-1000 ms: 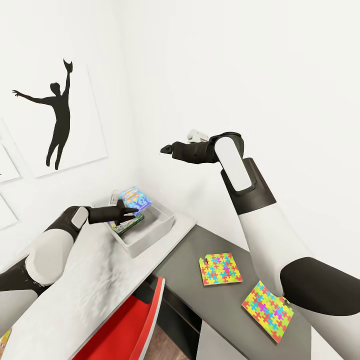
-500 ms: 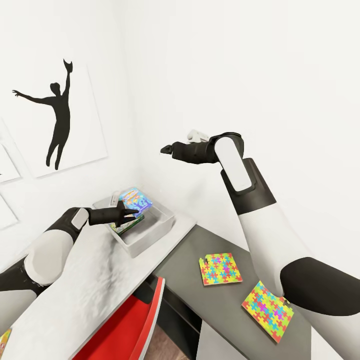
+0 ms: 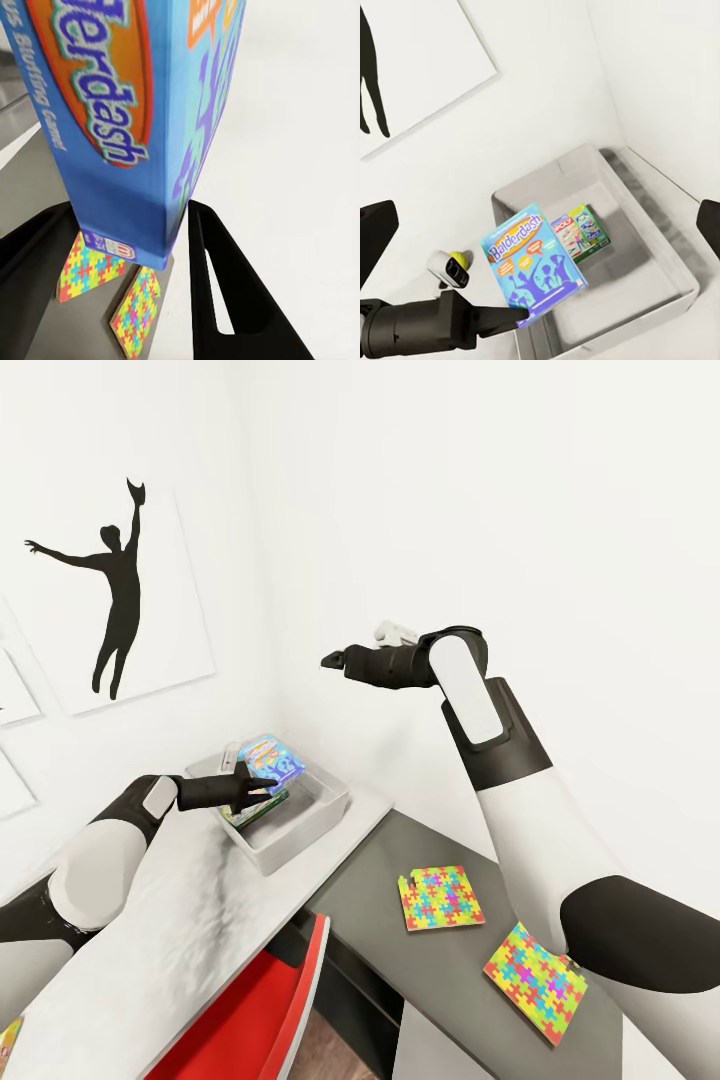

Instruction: Put all the toys in the child's room - the three board games (two on the bed and one on the table), the two jigsaw puzzles on the table, and the tennis ball on the table - inside the toy box on the table in the child's room.

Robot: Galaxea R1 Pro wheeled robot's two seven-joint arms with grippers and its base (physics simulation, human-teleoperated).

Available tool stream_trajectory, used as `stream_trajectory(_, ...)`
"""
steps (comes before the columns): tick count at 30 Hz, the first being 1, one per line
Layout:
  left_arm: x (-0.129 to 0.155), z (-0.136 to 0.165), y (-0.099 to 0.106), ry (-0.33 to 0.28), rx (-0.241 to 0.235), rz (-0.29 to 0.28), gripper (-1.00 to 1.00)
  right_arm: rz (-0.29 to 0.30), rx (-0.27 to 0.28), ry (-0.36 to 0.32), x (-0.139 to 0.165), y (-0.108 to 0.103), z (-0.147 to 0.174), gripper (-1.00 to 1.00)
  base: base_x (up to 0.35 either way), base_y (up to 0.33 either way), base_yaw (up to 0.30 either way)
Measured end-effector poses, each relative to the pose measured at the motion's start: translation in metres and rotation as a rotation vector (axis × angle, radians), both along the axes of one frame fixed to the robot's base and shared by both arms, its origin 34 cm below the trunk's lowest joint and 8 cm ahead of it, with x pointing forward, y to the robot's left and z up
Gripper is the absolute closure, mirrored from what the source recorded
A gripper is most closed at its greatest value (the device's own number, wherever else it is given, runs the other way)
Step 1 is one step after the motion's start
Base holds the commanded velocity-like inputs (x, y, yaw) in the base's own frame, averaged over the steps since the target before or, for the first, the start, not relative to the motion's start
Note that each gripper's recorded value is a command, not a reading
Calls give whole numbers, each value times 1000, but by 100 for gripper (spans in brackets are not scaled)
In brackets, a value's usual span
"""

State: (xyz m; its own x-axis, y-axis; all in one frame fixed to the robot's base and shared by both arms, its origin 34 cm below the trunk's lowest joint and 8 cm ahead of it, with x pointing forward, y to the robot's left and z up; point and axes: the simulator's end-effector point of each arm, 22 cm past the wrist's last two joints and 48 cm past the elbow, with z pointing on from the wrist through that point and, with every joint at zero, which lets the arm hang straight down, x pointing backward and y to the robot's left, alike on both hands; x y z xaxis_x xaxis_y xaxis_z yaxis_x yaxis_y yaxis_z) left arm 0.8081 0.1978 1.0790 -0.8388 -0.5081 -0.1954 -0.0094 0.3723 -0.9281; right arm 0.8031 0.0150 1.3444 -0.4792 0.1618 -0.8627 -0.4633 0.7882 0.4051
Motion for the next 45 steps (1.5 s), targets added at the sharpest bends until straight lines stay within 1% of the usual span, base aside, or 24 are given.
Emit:
stream_trajectory(20,0,-2,1,3,0,1,100,0,-1,6,1,0,-4,-100,0,0,0)
stream_trajectory(42,4,-25,2,35,1,3,100,1,0,40,13,0,-27,-100,0,0,0)
stream_trajectory(45,7,-23,3,31,0,6,100,1,0,45,14,0,-30,-100,0,0,0)
